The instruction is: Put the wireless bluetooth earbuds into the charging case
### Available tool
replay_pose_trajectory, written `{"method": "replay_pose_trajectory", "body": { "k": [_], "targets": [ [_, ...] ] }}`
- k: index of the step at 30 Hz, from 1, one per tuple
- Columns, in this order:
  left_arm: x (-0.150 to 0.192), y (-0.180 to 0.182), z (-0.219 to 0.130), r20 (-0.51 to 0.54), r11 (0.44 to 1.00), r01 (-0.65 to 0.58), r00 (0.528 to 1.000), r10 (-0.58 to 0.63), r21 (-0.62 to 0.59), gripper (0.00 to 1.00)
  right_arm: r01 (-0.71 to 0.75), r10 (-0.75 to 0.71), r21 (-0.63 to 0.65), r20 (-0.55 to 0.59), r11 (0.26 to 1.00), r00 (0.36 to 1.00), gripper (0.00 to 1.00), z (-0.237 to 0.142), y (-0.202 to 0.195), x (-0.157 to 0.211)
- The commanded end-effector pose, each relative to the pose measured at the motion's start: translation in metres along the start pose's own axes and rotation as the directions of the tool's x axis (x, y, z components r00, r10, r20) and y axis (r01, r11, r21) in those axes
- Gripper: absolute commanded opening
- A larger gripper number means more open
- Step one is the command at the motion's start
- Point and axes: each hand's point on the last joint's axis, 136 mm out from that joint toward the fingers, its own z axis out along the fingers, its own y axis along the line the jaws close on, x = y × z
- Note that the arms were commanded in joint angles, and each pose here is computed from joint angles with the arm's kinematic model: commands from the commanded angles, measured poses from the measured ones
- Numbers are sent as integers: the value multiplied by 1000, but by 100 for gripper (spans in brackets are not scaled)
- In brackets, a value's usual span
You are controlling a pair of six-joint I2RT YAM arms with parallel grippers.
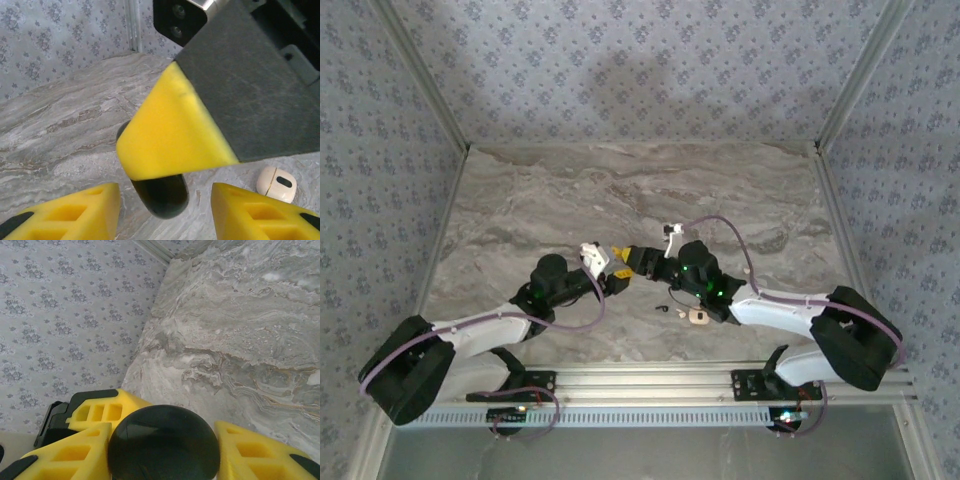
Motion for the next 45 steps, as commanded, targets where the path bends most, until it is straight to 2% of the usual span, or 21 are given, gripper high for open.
{"method": "replay_pose_trajectory", "body": {
  "k": [1, 5, 15, 18, 24, 30, 32, 36, 40, 41, 43, 45],
  "targets": [
    [-27, 3, 4, 83, 1000, 3, 997, -2, -12, 52, -13, 13, -37, 11, 999, 1000, 44, 3, 10, -1],
    [-29, 4, 7, 86, 1000, 9, 996, -8, -13, 49, -17, 18, -58, 2, 998, 1000, 44, 6, 16, 2],
    [-31, -1, 6, 70, 1000, 5, 997, -6, 14, 27, -15, 14, -51, -13, 999, 1000, 45, 5, 15, 7],
    [-30, -2, 5, 62, 1000, 7, 998, -8, 20, 22, 1, -1, -33, -3, 999, 1000, 52, 1, 11, 5],
    [-30, -9, 3, 39, 997, -4, 999, 1, 74, 17, 82, -82, 1, 33, 997, 996, 75, -20, 9, -5],
    [-33, -12, 1, 34, 987, 29, 999, -34, 156, 16, 271, -272, 35, 66, 962, 960, 80, -57, 12, -25],
    [-38, -19, 1, 29, 974, 35, 999, -43, 223, 16, 361, -363, 43, 60, 931, 930, 78, -72, 12, -32],
    [-49, -37, 2, 1, 931, 45, 999, -48, 362, 14, 571, -571, 4, 57, 821, 819, 71, -101, 18, -39],
    [-58, -51, 1, -8, 885, 46, 999, -48, 463, 14, 766, -766, -94, 42, 636, 641, 63, -122, 26, -36],
    [-59, -54, 0, -11, 876, 43, 999, -43, 480, 14, 804, -807, -121, 36, 582, 589, 62, -126, 27, -33],
    [-63, -59, -3, -8, 861, 28, 1000, -28, 508, 14, 883, -898, -207, 41, 422, 439, 58, -131, 29, -19],
    [-65, -63, -5, -5, 852, 11, 1000, -10, 523, 14, 911, -935, -246, 44, 331, 352, 57, -133, 27, -13]
  ]
}}
